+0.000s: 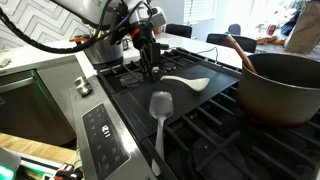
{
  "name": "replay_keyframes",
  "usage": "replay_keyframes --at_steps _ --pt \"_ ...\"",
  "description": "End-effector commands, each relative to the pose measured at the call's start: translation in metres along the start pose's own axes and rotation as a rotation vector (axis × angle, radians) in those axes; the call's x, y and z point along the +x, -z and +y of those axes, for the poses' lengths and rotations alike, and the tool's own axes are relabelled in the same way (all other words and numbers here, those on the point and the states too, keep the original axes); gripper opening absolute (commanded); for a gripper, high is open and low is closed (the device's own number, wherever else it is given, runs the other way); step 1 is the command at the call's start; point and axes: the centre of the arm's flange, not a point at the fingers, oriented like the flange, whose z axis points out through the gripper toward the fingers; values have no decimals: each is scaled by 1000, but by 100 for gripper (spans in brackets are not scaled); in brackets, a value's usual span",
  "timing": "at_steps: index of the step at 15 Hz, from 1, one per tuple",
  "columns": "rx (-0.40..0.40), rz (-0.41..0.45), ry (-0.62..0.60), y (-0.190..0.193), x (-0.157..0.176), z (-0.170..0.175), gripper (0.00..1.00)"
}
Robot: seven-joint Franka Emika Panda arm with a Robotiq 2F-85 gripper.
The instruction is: Pick up the silver spoon and put it on the hob of the cooker
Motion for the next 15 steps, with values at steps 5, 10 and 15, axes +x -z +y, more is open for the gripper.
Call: replay_keyframes --at_steps 5,10,15 --pt "-14 -13 11 1 21 -15 85" --pt "88 15 21 34 13 -14 100" --pt "322 130 81 82 -22 -2 100"
